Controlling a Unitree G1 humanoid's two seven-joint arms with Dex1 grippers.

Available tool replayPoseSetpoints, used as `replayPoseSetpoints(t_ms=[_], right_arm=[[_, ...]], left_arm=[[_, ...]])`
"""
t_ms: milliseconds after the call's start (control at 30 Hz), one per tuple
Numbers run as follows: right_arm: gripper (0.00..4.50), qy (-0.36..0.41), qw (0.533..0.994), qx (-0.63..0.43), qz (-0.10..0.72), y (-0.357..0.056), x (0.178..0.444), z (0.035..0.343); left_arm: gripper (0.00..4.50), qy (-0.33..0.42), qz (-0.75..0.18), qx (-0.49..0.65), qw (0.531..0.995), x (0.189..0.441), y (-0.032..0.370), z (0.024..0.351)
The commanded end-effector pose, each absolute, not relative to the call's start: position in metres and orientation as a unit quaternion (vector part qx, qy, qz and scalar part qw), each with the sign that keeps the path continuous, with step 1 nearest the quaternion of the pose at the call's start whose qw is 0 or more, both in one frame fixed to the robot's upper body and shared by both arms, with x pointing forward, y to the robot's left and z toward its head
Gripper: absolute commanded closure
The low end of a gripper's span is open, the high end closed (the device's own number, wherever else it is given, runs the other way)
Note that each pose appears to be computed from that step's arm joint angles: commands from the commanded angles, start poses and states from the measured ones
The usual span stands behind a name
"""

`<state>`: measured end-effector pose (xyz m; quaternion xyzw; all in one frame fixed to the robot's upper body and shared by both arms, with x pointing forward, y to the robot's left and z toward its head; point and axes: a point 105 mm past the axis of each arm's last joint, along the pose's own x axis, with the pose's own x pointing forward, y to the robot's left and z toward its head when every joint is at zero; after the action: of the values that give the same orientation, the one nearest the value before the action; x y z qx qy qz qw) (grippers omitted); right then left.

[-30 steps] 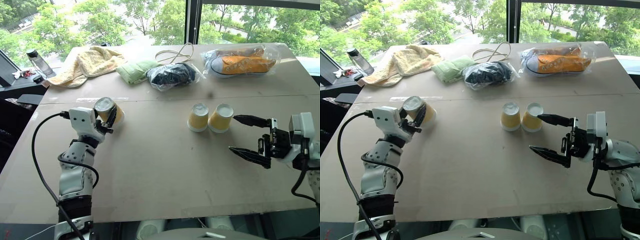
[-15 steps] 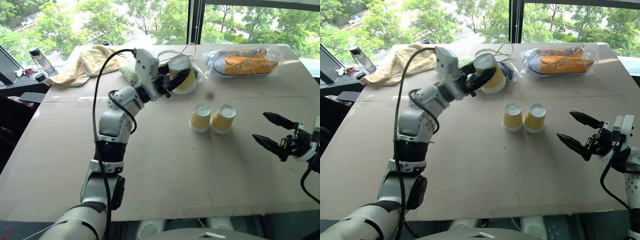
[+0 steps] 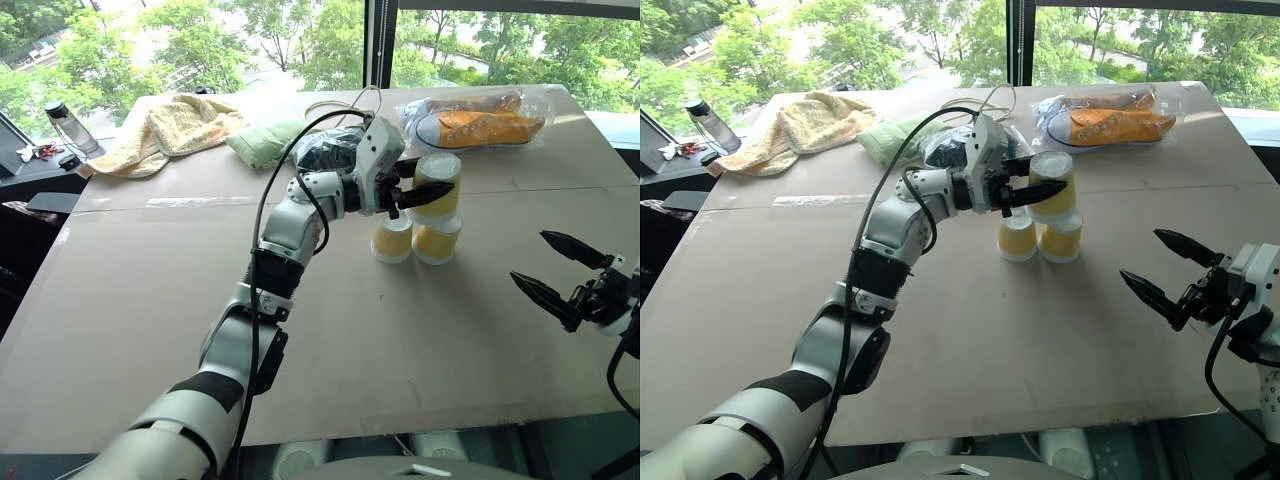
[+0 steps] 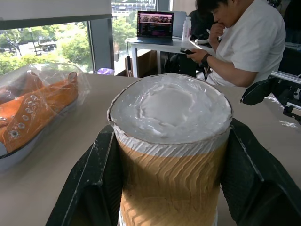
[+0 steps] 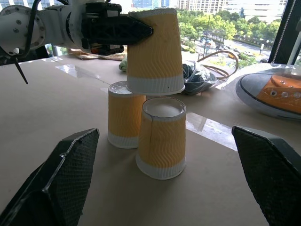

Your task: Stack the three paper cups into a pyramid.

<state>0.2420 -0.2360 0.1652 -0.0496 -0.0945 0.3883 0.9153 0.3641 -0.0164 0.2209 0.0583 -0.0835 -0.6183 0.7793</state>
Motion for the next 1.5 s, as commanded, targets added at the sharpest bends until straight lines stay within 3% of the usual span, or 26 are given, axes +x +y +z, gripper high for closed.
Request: replayPoseSetpoints(t_ms=[33,733,900,1067,1233,1500], right_arm=[[0.00,-0.113,0.914,-0.058,0.386,-0.233,0.239,0.175],[0.00,-0.121,0.897,-0.042,0.422,-0.219,0.243,0.188],[0.00,-0.119,0.897,-0.042,0.424,-0.219,0.243,0.189],[0.00,-0.118,0.898,-0.034,0.423,-0.221,0.244,0.188],[0.00,-0.104,0.901,-0.031,0.420,-0.224,0.242,0.177],[0.00,-0.056,0.914,-0.025,0.401,-0.237,0.249,0.133]], left_arm=[[2.35,-0.116,-0.620,0.080,0.772,0.361,-0.016,0.238],[2.35,-0.085,-0.613,0.100,0.779,0.361,-0.009,0.213],[0.02,-0.089,-0.606,0.093,0.785,0.361,-0.005,0.214],[0.02,-0.109,-0.589,0.063,0.798,0.362,0.002,0.226],[0.02,-0.158,-0.585,0.036,0.795,0.339,0.023,0.244],[0.02,-0.072,-0.579,0.098,0.806,0.293,0.075,0.214]])
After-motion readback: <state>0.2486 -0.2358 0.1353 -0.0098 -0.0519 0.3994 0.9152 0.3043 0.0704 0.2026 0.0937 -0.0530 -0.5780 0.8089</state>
